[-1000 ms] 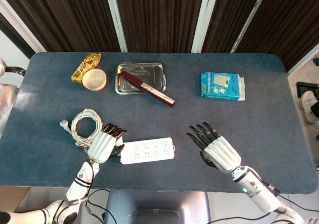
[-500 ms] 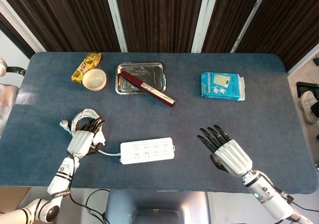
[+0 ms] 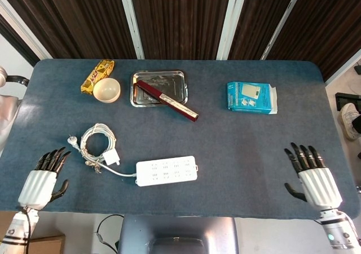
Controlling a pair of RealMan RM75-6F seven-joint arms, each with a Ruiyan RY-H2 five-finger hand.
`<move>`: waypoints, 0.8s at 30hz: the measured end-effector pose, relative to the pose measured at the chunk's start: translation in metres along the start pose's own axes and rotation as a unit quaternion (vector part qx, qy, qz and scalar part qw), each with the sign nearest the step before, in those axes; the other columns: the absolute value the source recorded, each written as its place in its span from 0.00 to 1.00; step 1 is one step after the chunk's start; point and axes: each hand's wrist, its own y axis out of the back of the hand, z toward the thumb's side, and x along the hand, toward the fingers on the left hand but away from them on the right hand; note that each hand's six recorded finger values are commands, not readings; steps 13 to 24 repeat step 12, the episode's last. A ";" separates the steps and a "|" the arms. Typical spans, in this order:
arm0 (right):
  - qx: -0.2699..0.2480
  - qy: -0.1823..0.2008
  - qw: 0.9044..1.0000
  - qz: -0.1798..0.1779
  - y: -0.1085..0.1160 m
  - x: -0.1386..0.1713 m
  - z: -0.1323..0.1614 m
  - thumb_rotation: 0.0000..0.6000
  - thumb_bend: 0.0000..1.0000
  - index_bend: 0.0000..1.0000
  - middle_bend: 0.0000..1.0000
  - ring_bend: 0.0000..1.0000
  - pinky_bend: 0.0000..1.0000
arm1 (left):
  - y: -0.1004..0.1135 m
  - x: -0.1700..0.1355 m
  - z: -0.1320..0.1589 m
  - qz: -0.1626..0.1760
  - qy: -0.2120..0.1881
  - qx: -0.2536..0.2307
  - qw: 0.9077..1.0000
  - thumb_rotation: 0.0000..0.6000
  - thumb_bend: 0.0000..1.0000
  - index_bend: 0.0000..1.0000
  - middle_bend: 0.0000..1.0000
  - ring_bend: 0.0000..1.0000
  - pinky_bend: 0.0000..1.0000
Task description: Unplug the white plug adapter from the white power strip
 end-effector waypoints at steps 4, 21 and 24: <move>-0.021 -0.041 0.999 -0.008 -0.004 0.012 -0.028 1.00 0.34 0.00 0.00 0.00 0.00 | 0.010 -0.034 -0.021 0.029 0.019 -0.001 0.999 1.00 0.46 0.00 0.00 0.00 0.08; -0.029 -0.038 0.999 -0.012 -0.007 0.019 -0.029 1.00 0.34 0.00 0.00 0.00 0.00 | 0.010 -0.041 -0.028 0.026 0.013 0.002 1.000 1.00 0.46 0.00 0.00 0.00 0.08; -0.029 -0.038 0.999 -0.012 -0.007 0.019 -0.029 1.00 0.34 0.00 0.00 0.00 0.00 | 0.010 -0.041 -0.028 0.026 0.013 0.002 1.000 1.00 0.46 0.00 0.00 0.00 0.08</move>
